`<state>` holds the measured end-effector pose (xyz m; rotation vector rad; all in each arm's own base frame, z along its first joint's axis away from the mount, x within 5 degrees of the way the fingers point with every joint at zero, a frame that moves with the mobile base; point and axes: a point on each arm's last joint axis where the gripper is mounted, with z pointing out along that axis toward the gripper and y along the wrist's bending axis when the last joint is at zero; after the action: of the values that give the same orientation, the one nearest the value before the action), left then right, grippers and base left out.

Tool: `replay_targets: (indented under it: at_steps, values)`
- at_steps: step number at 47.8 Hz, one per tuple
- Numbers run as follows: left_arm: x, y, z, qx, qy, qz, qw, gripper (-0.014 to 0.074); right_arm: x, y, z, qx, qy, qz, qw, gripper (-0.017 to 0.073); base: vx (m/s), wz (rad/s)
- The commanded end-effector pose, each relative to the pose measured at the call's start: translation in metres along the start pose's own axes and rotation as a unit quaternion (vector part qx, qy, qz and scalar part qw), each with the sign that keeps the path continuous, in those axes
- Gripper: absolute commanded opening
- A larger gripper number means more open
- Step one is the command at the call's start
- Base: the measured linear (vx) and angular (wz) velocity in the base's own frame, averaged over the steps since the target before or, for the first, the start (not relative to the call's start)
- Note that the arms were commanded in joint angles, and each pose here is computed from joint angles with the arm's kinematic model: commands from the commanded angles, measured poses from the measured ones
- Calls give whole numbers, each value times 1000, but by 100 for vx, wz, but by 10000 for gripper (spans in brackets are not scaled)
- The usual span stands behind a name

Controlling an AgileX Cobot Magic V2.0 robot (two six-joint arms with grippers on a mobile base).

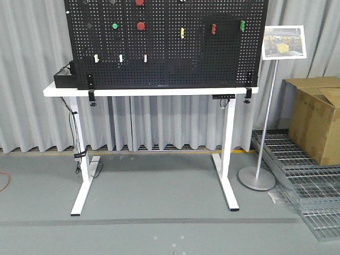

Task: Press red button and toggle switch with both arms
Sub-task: 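Drive the base forward up to the black pegboard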

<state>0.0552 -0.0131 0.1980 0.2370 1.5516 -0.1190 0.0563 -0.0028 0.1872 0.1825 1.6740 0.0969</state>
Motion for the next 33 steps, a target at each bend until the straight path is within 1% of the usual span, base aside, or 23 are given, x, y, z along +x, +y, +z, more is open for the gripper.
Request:
replay_targets:
  at_steps: [1,33]
  values:
    - [3,1,0,-7,-31,-5,999,2,-4,1,-1,-6,-44,-8,999,-3,34,0]
    - [3,1,0,-7,-31,-5,999,2,-4,1,-1,-6,-44,-8,999,-3,43,-3]
